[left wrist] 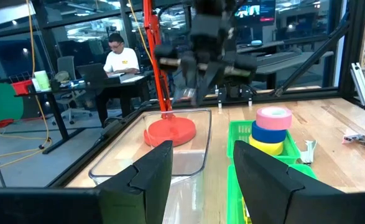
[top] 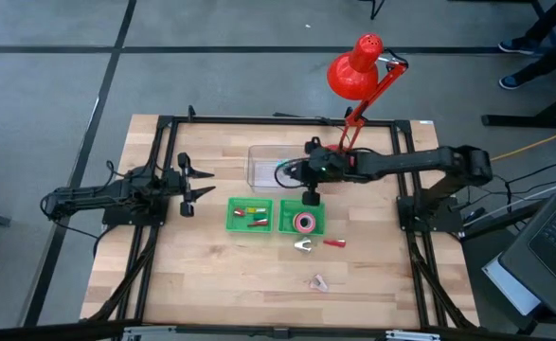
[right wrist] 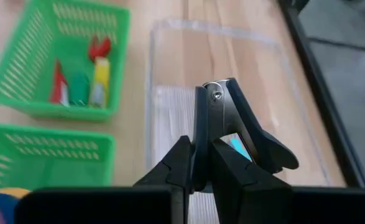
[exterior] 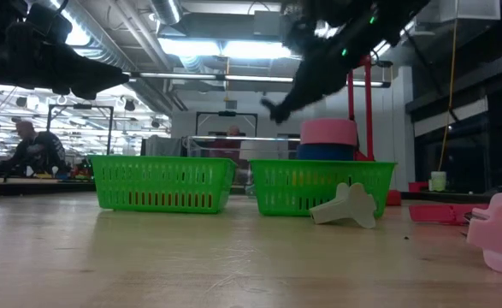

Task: Pick and place Stapler, Stapler remover, tape
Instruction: Put the black staple remover into the transparent bin, then put the pink staple remover into the transparent bin

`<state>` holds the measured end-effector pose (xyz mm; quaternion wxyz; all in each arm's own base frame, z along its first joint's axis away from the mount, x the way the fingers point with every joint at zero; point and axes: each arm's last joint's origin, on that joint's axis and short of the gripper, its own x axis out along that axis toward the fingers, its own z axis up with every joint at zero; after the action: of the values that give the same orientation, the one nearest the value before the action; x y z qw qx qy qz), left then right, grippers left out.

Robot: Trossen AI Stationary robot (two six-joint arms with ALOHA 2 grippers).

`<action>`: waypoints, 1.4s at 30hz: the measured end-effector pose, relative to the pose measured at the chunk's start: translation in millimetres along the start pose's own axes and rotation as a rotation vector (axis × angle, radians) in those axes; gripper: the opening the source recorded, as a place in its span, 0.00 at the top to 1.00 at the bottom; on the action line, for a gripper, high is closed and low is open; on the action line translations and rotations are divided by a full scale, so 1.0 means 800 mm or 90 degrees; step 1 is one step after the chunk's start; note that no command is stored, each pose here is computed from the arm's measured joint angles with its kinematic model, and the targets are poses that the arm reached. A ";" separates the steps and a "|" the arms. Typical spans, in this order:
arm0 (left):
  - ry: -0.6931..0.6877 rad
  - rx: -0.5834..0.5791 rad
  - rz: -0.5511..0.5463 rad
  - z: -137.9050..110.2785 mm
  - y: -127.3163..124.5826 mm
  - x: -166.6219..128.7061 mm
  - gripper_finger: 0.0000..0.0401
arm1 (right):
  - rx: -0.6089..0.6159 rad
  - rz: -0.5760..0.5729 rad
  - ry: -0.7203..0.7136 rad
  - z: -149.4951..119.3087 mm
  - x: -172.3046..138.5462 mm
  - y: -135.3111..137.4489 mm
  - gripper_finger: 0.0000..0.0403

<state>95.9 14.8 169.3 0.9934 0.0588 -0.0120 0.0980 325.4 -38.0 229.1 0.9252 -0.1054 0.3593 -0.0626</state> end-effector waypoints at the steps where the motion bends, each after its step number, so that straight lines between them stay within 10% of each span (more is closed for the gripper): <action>1: 0.000 0.000 0.000 0.000 0.000 0.000 0.58 | 0.001 0.002 0.009 -0.004 0.007 -0.005 0.90; 42: 0.000 0.000 0.000 0.000 0.000 0.000 0.58 | 0.068 0.061 0.050 -0.033 0.040 -0.042 0.72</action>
<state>95.9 14.9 169.3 0.9934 0.0590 -0.0119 0.0981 329.6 -80.8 197.1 0.9166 -0.0364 0.3959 -0.0414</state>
